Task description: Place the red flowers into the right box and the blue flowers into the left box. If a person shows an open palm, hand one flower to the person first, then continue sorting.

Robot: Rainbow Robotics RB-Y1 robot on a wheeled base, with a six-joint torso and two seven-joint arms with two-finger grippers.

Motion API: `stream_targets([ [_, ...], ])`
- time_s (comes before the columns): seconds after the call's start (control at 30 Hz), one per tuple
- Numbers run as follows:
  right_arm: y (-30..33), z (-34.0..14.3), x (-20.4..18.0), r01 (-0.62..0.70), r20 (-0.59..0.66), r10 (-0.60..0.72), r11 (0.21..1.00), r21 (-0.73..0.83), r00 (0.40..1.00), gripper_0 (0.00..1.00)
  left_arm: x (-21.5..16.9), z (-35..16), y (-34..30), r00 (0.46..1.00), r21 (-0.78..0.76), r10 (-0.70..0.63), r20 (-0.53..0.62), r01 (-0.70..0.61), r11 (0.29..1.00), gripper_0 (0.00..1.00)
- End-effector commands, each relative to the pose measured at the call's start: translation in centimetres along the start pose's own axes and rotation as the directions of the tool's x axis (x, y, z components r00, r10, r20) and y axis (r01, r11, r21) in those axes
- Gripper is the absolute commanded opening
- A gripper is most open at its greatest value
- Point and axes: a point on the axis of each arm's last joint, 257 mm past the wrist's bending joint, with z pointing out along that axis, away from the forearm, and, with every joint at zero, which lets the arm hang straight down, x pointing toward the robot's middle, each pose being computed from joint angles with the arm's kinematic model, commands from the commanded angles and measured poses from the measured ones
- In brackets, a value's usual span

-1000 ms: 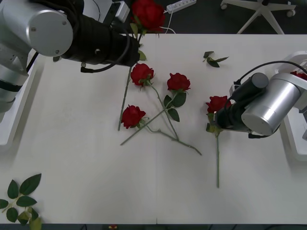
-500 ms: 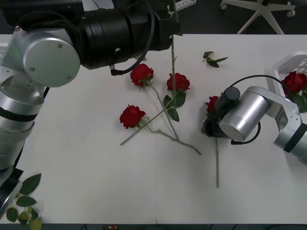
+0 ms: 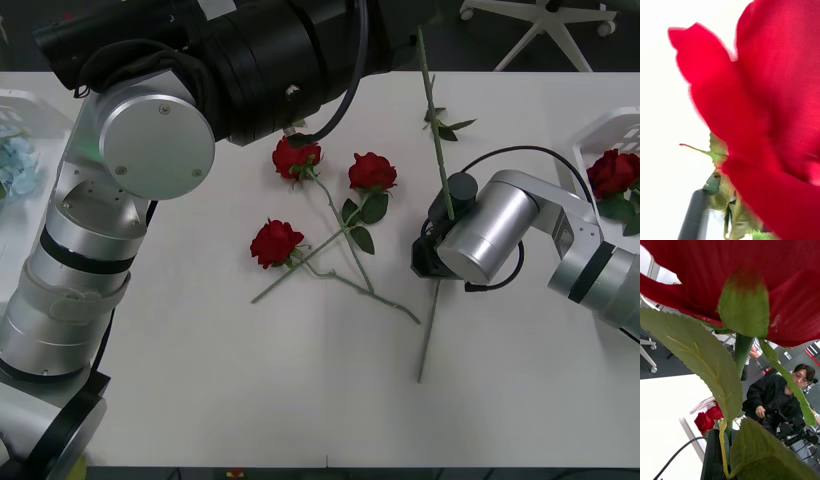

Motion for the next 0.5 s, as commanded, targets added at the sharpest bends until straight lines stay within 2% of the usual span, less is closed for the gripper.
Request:
stream_targets([
  [0.03, -0.7, 1.3, 1.1, 0.017, -0.033, -0.017, 1.000, 0.020, 0.999, 0.00, -2.1, -0.2, -2.2, 0.996, 0.046, -0.026, 0.083, 0.023, 0.999, 0.00],
  [0.33, -1.8, 0.1, -0.4, 0.054, -0.054, -0.055, 0.999, -0.005, 0.997, 0.00, -2.3, -0.2, -2.0, 0.995, 0.038, -0.030, 0.092, 0.027, 0.999, 0.00],
  [0.5, -3.9, -2.9, -3.7, 0.059, -0.059, -0.062, 0.997, -0.046, 0.996, 0.00, -2.3, -0.2, -1.8, 0.995, 0.032, -0.026, 0.093, 0.023, 0.999, 0.00],
])
